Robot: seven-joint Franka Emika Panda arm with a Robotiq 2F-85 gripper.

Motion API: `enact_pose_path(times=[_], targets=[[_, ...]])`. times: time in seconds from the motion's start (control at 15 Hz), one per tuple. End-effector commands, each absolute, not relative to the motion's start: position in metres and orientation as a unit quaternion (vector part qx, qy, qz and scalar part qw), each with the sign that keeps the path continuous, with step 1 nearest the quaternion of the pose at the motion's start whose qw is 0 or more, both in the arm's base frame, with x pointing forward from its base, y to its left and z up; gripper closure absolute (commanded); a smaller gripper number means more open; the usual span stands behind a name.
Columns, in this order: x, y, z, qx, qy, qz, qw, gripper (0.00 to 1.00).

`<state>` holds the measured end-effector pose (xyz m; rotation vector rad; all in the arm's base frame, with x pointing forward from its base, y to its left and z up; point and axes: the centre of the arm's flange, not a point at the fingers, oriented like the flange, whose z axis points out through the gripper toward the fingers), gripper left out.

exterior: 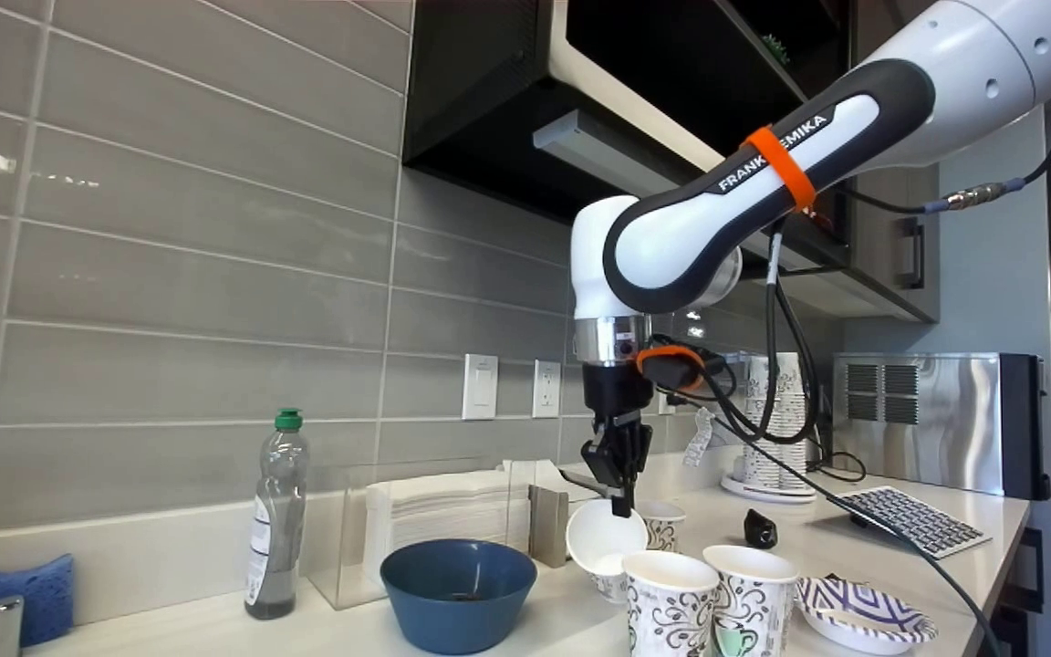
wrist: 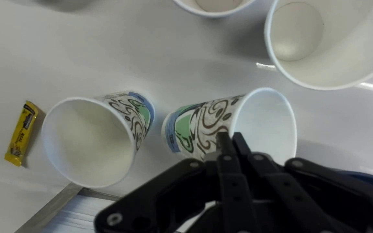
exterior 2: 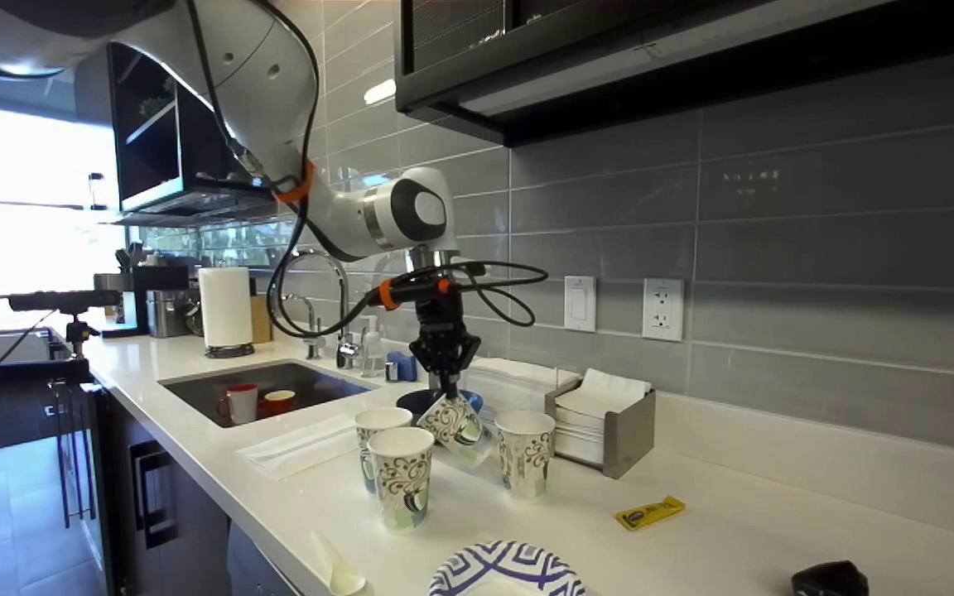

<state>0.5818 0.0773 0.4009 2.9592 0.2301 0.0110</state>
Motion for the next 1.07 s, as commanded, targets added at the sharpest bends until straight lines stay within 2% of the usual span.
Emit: enact_pose_path(times=[0.0,0.4,1.0], targets=[[0.580,0.060,0.405,0.999,0.032,0.022,0.021,0.99],[0.576,0.039,0.397,0.995,-0.070,0.011,-0.066,0.99],[0.573,0.022,0.376,0.970,-0.211,0.018,-0.117,0.99]])
